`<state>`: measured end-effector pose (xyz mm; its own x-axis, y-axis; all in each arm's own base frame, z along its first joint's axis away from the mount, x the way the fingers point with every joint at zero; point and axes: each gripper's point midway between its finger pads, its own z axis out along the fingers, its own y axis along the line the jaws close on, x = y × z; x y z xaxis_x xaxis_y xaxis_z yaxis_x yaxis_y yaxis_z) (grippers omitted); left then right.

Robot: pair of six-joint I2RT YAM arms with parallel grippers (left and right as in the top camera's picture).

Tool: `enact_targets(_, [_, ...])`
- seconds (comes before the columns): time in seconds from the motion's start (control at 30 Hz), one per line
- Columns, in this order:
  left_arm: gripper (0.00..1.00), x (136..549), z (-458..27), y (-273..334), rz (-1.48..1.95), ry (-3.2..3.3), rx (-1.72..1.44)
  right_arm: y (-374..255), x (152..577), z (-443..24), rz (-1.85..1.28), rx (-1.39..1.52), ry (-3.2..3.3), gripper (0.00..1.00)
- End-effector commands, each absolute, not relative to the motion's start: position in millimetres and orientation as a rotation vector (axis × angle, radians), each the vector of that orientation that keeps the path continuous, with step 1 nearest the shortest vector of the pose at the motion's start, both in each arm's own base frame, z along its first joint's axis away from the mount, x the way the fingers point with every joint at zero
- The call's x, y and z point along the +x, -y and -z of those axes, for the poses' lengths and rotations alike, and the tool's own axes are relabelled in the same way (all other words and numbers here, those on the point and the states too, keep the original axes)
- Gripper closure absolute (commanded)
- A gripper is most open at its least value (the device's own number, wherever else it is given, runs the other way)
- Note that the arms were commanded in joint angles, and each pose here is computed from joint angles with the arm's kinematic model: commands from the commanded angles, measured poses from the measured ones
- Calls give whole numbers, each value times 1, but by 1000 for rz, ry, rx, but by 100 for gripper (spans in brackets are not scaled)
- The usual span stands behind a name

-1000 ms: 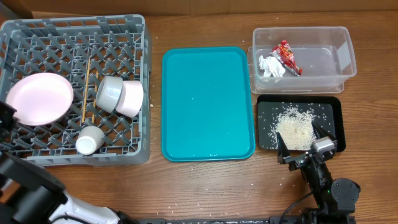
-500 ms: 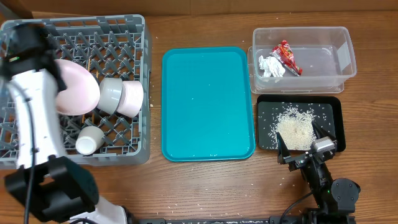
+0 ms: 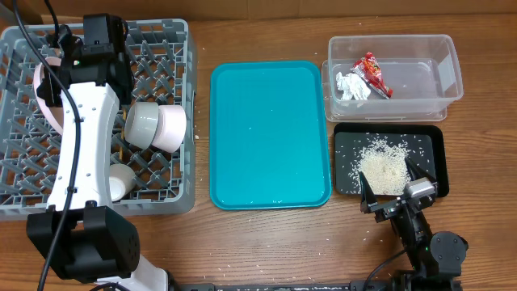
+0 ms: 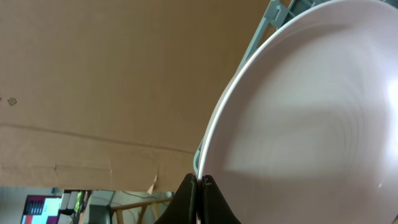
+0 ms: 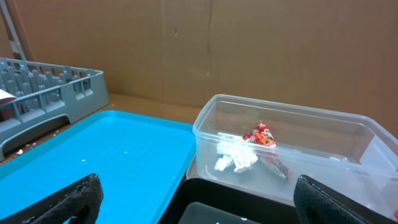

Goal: Sort waste into correct bins and load items into the dishwasher

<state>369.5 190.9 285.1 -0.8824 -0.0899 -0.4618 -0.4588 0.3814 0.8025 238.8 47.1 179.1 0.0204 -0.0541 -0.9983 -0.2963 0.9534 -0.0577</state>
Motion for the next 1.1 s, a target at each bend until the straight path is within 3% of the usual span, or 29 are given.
enact_targets(0.0, [96,372,-289,-188,-1472,-2309,-459,-47,239,-177,-198,-276,-1545,0])
enact_targets(0.3, [96,388,-270,-177,-1300,-2383,-408,-47,239,-177,-198,-276,-1545,0])
enact_targets(0.9, [96,407,-226,-172,-1362,-2495,-268,-47,239,-177,-198,-276,-1545,0])
enact_targets(0.93, [94,408,-226,-162,-1354,-2505,-228,-47,239,-177,-198,-276,-1545,0])
enact_targets(1.0, [77,409,-225,-149,-1325,-2510,-201,-47,239,-177,-198,-276,-1545,0])
enact_targets(1.07, [67,412,-221,-129,-1255,-2522,-175,-47,239,-177,-198,-276,-1545,0])
